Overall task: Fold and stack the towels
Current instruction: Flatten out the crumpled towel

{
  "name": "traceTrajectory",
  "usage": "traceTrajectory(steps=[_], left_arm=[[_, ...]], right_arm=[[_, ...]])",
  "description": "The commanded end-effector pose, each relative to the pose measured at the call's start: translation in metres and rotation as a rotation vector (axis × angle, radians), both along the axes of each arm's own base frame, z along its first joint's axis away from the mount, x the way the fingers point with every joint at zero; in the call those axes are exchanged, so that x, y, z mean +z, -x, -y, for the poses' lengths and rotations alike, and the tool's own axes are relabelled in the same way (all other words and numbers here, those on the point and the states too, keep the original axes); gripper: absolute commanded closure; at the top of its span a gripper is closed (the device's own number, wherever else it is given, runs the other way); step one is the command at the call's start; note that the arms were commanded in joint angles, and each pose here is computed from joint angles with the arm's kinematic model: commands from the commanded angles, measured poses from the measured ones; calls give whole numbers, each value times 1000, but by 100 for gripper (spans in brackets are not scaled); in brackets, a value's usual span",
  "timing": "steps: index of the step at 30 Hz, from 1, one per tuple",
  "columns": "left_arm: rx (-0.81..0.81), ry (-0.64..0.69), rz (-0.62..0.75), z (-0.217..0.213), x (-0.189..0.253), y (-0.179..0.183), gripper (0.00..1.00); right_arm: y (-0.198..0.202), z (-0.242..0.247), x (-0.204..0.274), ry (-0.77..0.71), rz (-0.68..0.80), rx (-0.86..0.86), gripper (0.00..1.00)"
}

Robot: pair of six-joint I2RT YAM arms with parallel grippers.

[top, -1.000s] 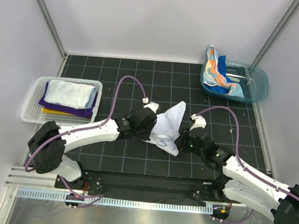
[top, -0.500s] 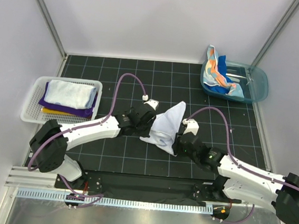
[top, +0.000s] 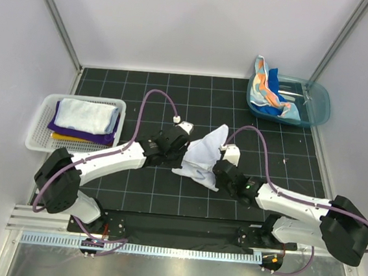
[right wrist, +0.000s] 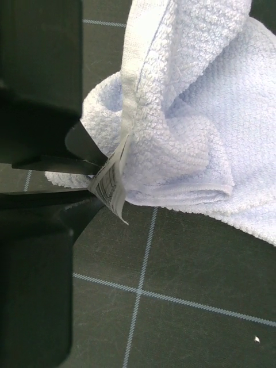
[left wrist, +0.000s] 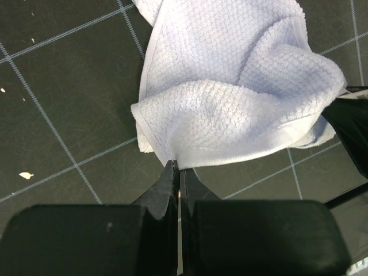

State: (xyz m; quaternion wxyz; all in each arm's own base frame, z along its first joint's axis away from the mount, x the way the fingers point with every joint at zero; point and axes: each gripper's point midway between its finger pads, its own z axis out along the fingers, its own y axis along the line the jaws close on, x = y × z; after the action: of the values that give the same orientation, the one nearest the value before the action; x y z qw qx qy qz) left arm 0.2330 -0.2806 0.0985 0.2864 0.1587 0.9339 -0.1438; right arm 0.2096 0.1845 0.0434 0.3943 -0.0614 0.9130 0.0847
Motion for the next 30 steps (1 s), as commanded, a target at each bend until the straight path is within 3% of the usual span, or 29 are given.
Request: traceTrajectory(steps=[1,6,11,19,23,30], left_arm=[[-14,48,51,4,29,-6,100],[-12,51,64,1,35,-7,100],[-6,58,98,-2,54,-9,100],[-20,63,104,-2,66,-8,100],[-22,62,96,-5,63,-4,100],[-32,52,62,-8,45,3,100]], right_arm=[[-23,-12,33,-56,115,-39,80],[-25,-7,46,-42,138,-51,92],[-26,-1,70,-23,169,-45,96],[-28,-8,73,-15,161,-15,90],[-28,-9,67,-11,156,-16,79],[-28,-8,54,14,137,-19,71]])
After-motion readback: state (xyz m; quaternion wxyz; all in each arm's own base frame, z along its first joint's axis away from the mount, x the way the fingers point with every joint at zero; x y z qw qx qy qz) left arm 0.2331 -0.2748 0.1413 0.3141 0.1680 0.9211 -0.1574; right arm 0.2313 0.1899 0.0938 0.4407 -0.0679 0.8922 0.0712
